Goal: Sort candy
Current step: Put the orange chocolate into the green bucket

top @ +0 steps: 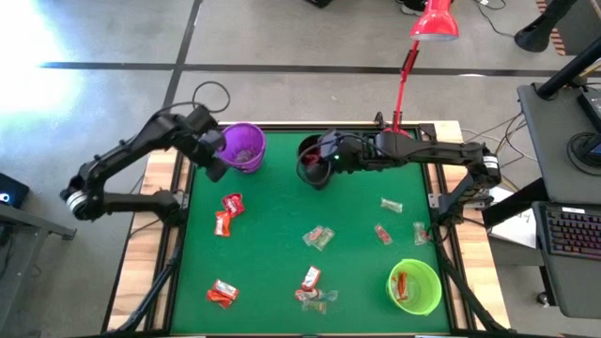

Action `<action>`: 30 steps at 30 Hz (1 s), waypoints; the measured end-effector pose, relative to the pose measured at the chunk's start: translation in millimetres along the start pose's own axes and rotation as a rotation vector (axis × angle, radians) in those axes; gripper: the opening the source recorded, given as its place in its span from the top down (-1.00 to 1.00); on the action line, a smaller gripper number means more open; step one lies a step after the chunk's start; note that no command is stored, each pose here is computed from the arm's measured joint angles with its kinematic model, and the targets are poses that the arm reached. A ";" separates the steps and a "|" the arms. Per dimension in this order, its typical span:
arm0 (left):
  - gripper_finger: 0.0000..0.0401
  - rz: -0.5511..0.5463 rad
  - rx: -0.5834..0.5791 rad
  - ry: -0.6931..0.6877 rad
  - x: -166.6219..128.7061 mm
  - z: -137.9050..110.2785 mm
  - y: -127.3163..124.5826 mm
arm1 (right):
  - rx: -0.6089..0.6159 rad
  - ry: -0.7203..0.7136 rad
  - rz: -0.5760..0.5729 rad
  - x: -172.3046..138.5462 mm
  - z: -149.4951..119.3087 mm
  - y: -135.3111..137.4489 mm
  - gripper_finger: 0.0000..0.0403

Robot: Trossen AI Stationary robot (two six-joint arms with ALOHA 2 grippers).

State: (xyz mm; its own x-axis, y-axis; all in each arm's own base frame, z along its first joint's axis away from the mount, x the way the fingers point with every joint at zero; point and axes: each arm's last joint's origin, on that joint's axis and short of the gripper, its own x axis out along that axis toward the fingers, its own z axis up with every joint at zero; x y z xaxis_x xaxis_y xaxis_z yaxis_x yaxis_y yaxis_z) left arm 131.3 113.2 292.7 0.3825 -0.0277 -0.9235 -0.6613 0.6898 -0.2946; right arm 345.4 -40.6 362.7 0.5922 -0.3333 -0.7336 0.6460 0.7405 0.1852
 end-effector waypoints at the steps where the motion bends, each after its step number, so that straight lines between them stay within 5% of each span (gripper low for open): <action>1: 0.39 0.001 -0.018 -0.005 0.1 -6.5 -1.5 | -0.004 0.023 -0.014 -3.0 -2.7 -1.9 0.33; 12: 0.39 -0.057 -0.180 -0.060 9.5 -64.7 -11.5 | -0.081 0.166 -0.110 -27.8 -20.0 -16.4 0.37; 20: 0.39 -0.135 -0.144 -0.090 24.7 -68.9 -25.2 | -0.096 0.167 -0.111 -26.7 -19.3 -17.3 0.37; 25: 0.39 -0.090 -0.082 -0.023 38.9 -74.8 -33.6 | -0.097 0.168 -0.111 -26.7 -19.2 -17.3 0.37; 30: 0.39 -0.071 -0.151 0.008 52.2 -82.2 -39.2 | -0.097 0.168 -0.111 -26.7 -19.3 -17.4 0.37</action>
State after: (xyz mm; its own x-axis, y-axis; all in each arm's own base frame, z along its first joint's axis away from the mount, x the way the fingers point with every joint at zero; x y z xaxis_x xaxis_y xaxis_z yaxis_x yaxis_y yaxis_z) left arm 124.2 25.2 235.9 0.4273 -0.0787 -0.9007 -0.7223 0.5695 -0.3924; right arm 309.1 -33.3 366.5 0.4264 -0.3197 -0.8461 0.6487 0.7600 0.0397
